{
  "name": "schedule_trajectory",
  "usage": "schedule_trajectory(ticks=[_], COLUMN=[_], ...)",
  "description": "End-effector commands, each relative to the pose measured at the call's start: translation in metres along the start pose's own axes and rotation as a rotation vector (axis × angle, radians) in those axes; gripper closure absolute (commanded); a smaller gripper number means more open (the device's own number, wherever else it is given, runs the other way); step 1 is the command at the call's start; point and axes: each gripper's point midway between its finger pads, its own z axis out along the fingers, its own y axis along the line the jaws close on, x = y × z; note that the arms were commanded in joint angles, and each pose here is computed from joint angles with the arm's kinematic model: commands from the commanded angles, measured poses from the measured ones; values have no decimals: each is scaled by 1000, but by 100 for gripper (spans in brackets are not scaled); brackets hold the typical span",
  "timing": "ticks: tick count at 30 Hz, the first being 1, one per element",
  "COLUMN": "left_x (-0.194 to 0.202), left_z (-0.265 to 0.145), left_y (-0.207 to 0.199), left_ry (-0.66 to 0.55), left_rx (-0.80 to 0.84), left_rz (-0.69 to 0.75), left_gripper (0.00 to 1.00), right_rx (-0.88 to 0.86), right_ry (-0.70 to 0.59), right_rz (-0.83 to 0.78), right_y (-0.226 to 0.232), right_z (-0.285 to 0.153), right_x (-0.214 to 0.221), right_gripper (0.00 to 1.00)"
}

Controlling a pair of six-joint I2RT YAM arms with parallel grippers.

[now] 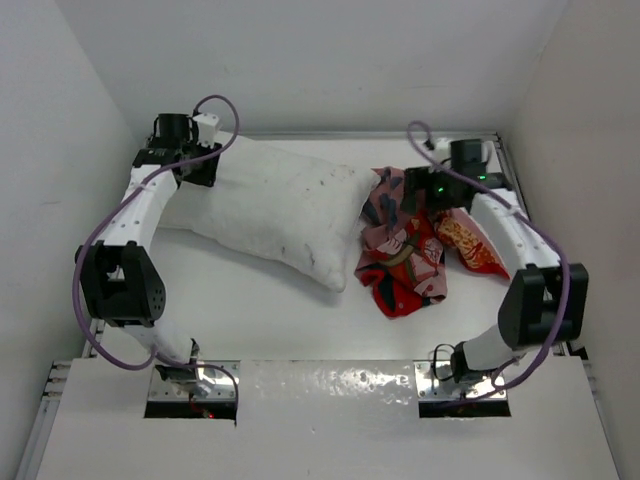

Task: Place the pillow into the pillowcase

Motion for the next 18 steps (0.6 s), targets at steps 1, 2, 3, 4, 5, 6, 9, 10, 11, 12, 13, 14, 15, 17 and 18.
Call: schedule_trajectory(ticks=[1, 2, 3, 4, 5, 6, 9, 10, 11, 12, 13, 14, 15, 17, 18], left_x=[-35, -37, -42, -45, -47, -51, -55, -56, -57, -55, -55, -55, -55, -56, -56], left_z=[-36, -39, -44, -46, -47, -51, -56, -59, -63, -63, -66, -69, -71, -76, -76], left_y=[21, 22, 23, 24, 23, 23, 21, 21, 21, 20, 22, 22, 22, 23, 22], left_ry=[-98, -100, -113, -119, -123, -136, -151, -153, -160, -158, -162, -166, -166, -172, -173], left_rx=[-104, -111, -115, -118, -110, -108, -97, -98, -102, -103, -109, -115, -115, -122, -119], left_rz=[31, 33, 33, 31, 33, 32, 27, 29, 30, 33, 34, 35, 37, 40, 46], left_gripper=[56, 54, 50, 49, 49, 48, 48, 48, 48, 48, 48, 47, 47, 47, 47], right_rx=[-116, -76, -67, -66, -26, -6, 26, 26, 33, 39, 43, 47, 50, 65, 85], right_ry=[155, 156, 141, 140, 140, 154, 183, 167, 152, 81, 35, -9, -57, -176, -207], right_rz=[-223, -241, -207, -185, -172, -165, -167, -173, -173, -179, -183, -185, -179, -177, -187], right_y=[55, 52, 53, 53, 47, 43, 39, 41, 42, 45, 46, 46, 46, 43, 38], right_z=[26, 31, 46, 55, 64, 82, 104, 103, 100, 89, 78, 65, 51, 3, -8], right_x=[52, 55, 56, 57, 56, 52, 15, -3, -20, -56, -75, -91, -105, -130, -132], right_gripper=[1, 1, 1, 1, 1, 1, 59, 86, 100, 100, 100, 100, 100, 100, 100])
